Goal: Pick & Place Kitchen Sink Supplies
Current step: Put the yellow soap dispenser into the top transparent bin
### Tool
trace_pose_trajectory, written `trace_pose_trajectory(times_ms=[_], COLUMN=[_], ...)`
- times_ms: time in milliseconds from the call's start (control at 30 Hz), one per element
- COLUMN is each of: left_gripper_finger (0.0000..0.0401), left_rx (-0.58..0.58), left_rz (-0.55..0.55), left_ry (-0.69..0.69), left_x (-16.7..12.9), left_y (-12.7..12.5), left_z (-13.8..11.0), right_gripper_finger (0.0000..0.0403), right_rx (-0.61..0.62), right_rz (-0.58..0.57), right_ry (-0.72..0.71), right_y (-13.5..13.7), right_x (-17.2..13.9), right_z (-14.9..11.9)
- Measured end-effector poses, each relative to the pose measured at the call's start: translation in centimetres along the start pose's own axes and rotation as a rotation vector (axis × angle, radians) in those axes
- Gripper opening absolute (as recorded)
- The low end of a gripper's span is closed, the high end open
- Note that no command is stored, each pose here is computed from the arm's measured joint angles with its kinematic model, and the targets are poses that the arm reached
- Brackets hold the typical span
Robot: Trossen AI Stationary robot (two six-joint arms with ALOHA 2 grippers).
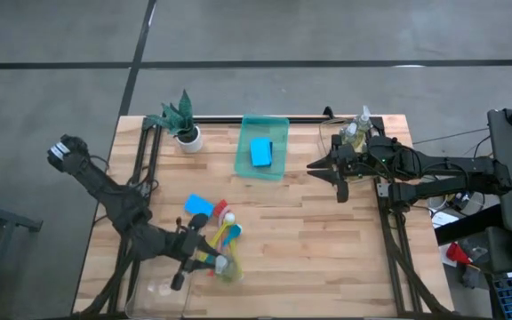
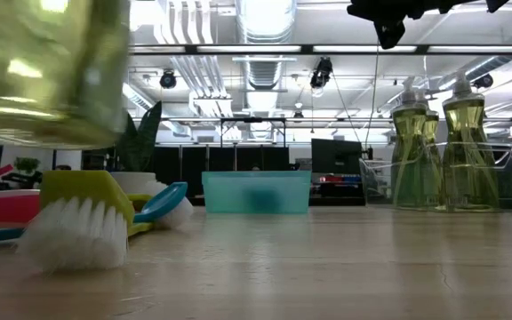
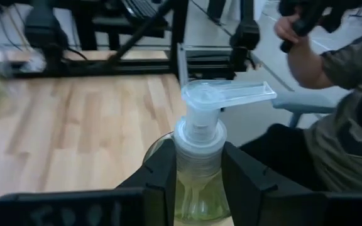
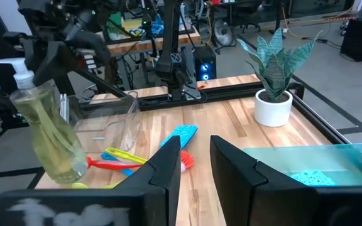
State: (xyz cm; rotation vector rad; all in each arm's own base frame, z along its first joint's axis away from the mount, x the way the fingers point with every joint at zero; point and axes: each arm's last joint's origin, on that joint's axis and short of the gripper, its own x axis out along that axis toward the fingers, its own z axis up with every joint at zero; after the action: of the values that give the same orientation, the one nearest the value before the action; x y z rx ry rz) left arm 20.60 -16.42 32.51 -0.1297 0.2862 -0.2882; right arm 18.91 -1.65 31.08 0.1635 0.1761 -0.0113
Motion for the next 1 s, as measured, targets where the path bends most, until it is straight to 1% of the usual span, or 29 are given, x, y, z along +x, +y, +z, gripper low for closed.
trace_pose_trajectory(times_ms=[133, 233, 400, 533, 667, 800, 900, 1000], left_gripper_finger=[0.0094, 0.0094, 0.0094, 0.0093, 0.0091, 0.0079, 0.0062, 0.0033], left_rx=[0.033, 0.054, 0.062, 0.045, 0.053, 0.045, 0.046, 0.026], left_rz=[0.061, 0.111, 0.115, 0.15, 0.187, 0.174, 0.161, 0.168], left_ry=[-0.015, -0.038, -0.079, -0.095, -0.118, -0.145, -0.168, -0.161], left_x=[0.5, 1.0, 1.7, 1.8, 2.3, 3.4, 4.6, 6.2], left_y=[1.5, 3.2, 6.4, 9.1, 11.4, 13.5, 14.8, 16.0], left_z=[0.7, 1.2, 2.4, 3.0, 3.4, 3.4, 3.3, 2.6], right_gripper_finger=[0.0081, 0.0074, 0.0065, 0.0064, 0.0068, 0.0074, 0.0077, 0.0076], right_rx=[0.0, 0.0, 0.003, 0.003, -0.008, -0.012, -0.012, 0.067], right_rz=[0.0, -0.001, -0.002, -0.002, -0.002, -0.003, -0.002, -0.007], right_ry=[0.0, 0.004, 0.015, 0.016, 0.017, 0.02, 0.02, 0.037], right_y=[0.0, 0.0, -0.1, -0.1, -0.1, -0.1, -0.1, -0.1], right_x=[0.0, 0.0, 0.1, 0.1, 0.1, 0.1, 0.1, 0.3], right_z=[0.0, -0.1, -0.5, -0.5, -0.5, -0.5, -0.5, -0.8])
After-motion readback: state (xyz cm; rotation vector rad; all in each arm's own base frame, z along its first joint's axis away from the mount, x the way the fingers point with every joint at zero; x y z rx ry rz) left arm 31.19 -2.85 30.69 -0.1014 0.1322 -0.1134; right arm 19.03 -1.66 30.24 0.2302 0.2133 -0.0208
